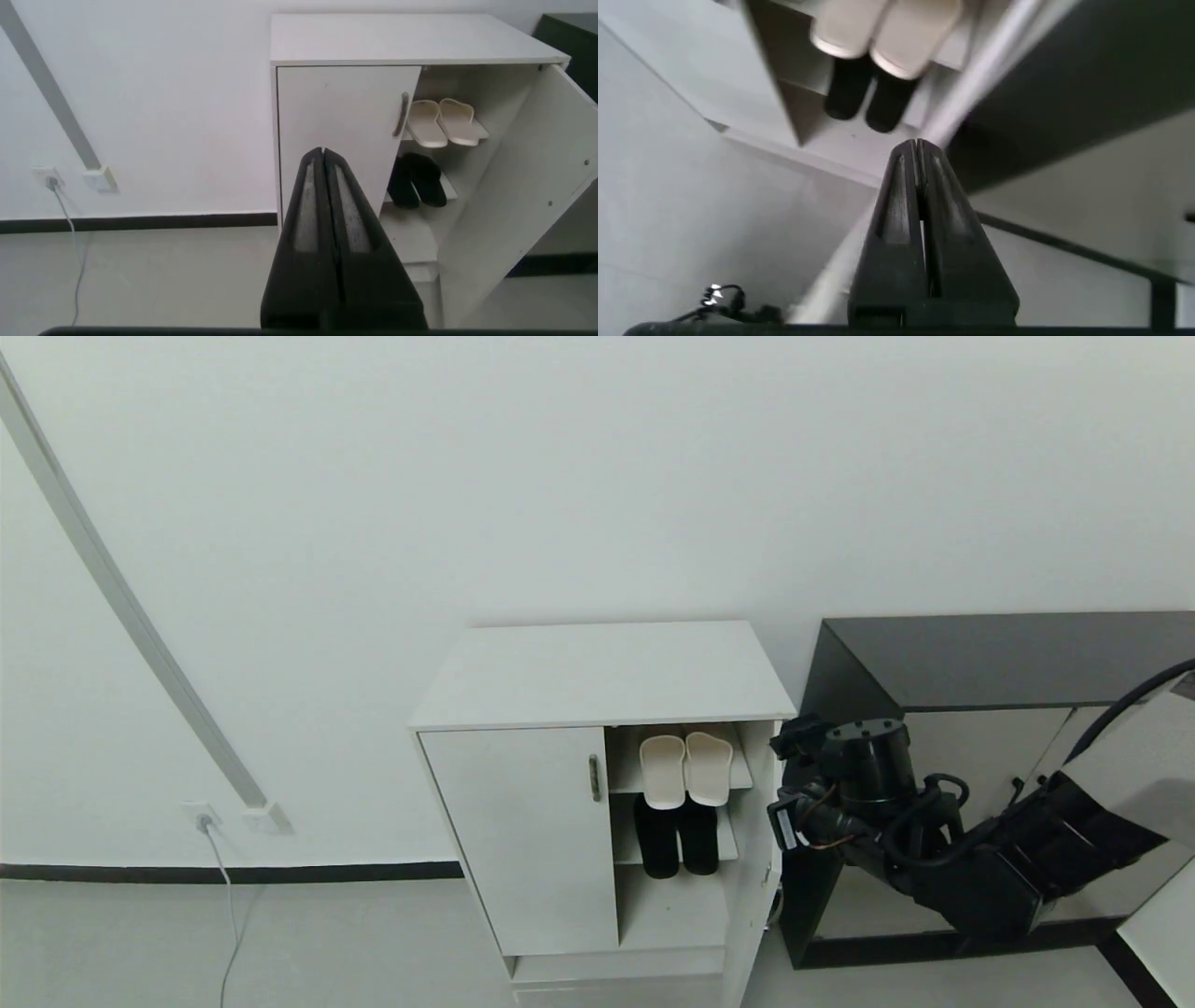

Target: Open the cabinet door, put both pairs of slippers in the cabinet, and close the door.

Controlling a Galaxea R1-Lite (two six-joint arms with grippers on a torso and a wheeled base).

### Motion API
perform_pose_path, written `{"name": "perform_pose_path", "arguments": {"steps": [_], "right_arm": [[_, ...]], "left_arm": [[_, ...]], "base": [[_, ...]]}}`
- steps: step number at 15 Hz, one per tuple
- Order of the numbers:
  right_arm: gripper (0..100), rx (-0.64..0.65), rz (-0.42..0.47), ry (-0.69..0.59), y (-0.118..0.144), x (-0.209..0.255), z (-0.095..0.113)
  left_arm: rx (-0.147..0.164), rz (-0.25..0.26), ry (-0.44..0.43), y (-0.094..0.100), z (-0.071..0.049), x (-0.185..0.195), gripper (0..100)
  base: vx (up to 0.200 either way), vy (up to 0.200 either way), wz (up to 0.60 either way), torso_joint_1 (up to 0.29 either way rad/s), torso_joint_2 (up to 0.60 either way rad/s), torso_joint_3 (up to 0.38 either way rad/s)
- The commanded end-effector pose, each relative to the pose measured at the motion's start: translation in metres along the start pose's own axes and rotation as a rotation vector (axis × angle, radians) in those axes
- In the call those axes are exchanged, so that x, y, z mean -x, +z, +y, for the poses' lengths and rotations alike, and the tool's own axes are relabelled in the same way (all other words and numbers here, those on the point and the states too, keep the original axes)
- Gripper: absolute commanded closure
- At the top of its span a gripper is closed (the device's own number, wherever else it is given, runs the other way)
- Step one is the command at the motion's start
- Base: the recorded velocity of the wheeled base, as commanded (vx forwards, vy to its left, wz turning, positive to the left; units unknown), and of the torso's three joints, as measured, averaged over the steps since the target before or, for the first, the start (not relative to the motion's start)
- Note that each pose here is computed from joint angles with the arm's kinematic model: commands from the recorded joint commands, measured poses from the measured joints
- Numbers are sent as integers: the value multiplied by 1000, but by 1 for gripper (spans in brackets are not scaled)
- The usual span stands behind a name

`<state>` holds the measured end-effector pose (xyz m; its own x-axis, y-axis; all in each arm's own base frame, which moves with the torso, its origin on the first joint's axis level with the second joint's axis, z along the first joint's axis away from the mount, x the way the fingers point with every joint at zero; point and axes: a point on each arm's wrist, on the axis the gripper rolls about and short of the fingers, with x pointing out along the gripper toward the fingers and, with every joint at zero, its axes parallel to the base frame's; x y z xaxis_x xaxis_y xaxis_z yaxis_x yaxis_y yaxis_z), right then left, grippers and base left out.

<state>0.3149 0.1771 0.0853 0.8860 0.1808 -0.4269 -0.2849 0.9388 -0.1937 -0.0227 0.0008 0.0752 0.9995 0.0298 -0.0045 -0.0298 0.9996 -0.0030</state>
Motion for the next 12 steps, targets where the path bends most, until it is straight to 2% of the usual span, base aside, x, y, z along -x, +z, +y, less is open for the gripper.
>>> {"name": "perform_pose_path", "arguments": {"steps": [1,4,7,9,10,12], "right_arm": [[100,7,23,-32,-4,-6,-12],[100,72,76,-35,-16,-7,-14],[100,81,95,-1,-25,-16,-1],[100,63,74,31,-26,-19,12],[100,-3,18,71,-19,-21,26],[100,-39,-3,112,-14,-20,30]], "left_arm": [[1,0,1,0,0,0,100],[0,0,1,0,0,0,100],[0,0,-1,0,0,0,100],[0,0,-1,0,0,0,100],[0,0,-1,0,0,0,100],[0,2,-1,0,0,0,100]], "base": [[0,0,0,0,0,0],[0,0,0,0,0,0],[0,0,0,0,0,0],[0,0,0,0,0,0],[0,0,0,0,0,0],[0,0,0,0,0,0]]}}
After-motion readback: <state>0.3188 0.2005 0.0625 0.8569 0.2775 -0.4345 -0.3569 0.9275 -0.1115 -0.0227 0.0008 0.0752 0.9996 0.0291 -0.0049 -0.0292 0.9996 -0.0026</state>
